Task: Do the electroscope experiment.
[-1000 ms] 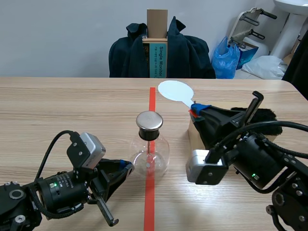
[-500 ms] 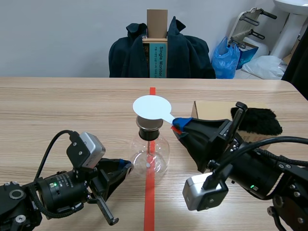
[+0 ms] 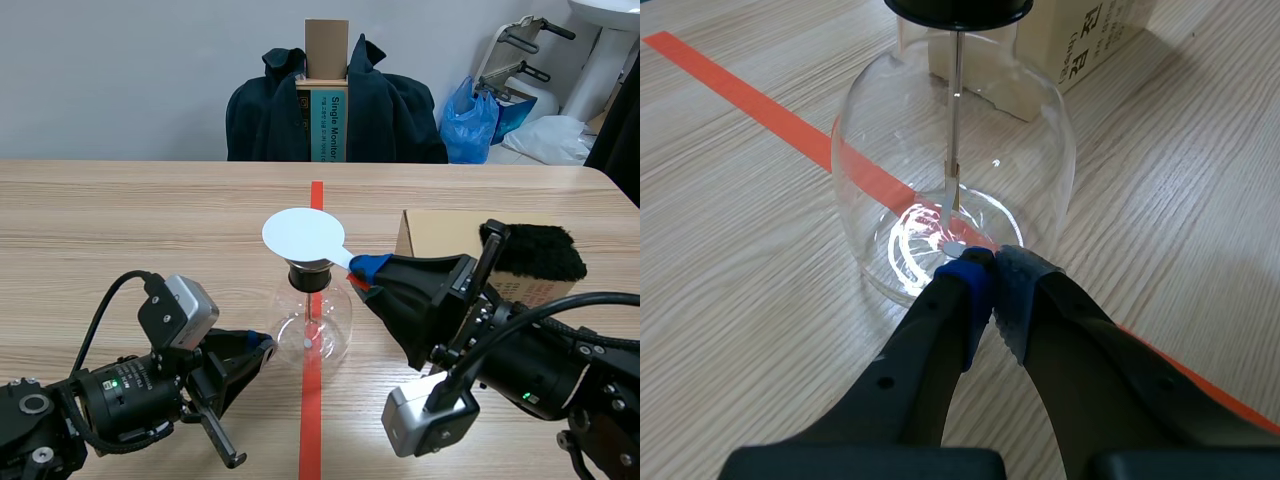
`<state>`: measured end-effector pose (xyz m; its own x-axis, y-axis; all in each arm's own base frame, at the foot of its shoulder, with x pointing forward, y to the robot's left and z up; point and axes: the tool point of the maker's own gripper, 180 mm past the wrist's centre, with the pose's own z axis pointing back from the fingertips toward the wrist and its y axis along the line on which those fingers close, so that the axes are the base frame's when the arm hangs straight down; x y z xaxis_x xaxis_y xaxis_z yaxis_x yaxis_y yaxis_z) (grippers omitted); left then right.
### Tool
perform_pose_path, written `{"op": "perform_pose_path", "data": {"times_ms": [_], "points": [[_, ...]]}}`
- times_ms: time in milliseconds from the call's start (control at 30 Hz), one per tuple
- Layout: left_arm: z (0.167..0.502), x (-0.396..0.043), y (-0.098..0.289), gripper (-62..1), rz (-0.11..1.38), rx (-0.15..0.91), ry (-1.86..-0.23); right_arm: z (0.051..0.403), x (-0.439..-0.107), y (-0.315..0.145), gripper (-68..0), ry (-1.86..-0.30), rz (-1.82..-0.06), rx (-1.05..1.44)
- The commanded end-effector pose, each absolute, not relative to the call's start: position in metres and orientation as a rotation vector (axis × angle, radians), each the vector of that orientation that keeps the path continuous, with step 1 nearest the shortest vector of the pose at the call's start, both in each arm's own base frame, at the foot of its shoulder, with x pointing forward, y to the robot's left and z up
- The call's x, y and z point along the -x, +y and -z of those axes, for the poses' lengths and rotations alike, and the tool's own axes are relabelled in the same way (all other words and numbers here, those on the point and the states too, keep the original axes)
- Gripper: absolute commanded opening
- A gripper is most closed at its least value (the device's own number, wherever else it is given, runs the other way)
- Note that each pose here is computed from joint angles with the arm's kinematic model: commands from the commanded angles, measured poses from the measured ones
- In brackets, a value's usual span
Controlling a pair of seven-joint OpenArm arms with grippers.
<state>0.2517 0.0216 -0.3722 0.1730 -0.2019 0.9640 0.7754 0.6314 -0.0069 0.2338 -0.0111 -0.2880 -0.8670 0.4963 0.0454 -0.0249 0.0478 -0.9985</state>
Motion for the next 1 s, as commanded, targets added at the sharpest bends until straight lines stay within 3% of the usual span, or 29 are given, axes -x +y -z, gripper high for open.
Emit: {"op": "perform_pose_path", "data": {"times_ms": [0,667,967], "points": [[0.359,-0.258,0.019,-59.3,0.74,0.59,-1.254,0.277,-0.24,-0.014,-66.7,-1.975,-1.865,0.524],[0.359,-0.258,0.019,-59.2,0.741,0.59,-1.254,0.28,-0.304,-0.079,-66.7,-1.63,-1.531,0.897],[0.359,-0.258,0.019,-59.2,0.741,0.589,-1.254,0.279,-0.3,-0.073,-66.7,-1.658,-1.559,0.871]]}}
